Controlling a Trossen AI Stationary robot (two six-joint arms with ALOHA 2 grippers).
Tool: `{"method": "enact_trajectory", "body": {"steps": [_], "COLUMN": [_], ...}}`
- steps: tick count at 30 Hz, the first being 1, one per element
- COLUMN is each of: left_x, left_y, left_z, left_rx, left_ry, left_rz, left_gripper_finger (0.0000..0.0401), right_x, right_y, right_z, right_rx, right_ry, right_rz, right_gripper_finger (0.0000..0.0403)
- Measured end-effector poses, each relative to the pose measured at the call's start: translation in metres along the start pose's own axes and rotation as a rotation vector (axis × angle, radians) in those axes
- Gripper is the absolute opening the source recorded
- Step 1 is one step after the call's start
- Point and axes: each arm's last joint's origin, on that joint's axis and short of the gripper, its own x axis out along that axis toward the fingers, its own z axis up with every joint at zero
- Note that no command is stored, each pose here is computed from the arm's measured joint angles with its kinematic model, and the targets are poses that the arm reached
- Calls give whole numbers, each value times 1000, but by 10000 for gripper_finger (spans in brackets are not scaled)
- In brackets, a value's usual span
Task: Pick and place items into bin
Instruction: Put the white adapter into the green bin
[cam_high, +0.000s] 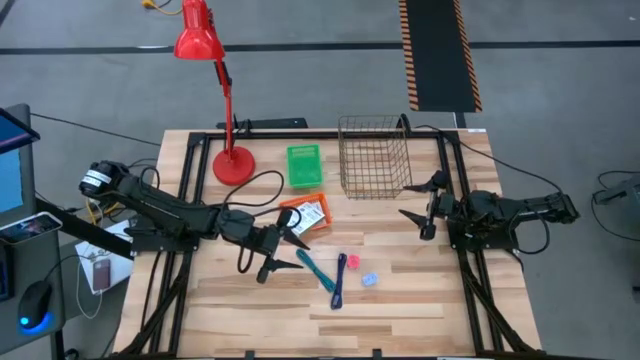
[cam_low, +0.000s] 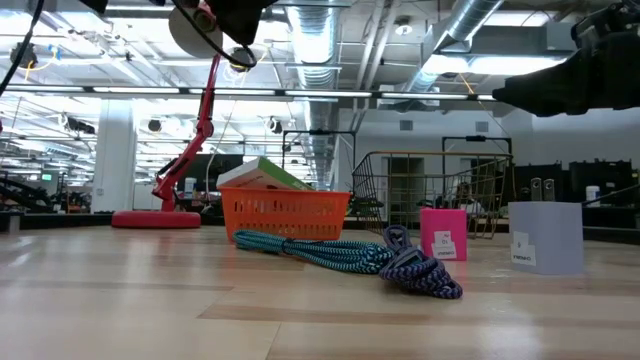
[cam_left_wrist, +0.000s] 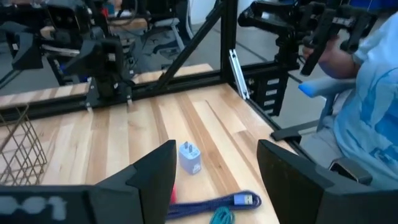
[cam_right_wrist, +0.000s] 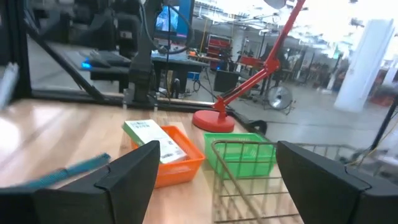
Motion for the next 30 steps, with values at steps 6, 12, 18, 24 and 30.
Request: {"method": "enact_trajectory", "body": {"steps": [6,12,18,24,30], "left_x": [0,0,-5,-24,-70], "left_y": [-1,-6,5,36,53], "left_z": [-1,3,5,12,14], "left_rx": [-71,-73,-81,-80,-41], "left_ry": [13,-34,-34,-41,-142], "left_rz": [-2,-176,-233,-174,-89], "left_gripper_finger": [213,213,213,213,213], "right_x": [-1,-1,-2,-2,-1], "right_y": [2,-2,-4,-3,-3], "right_z": [1,13,19,18,13], "right_rx": [382,583,717,768,811], "right_ry": [-6,-133,-204,-186,-144], "right_rz": [28,-4,15,19,-11], "right_gripper_finger": [317,317,317,317,317]}}
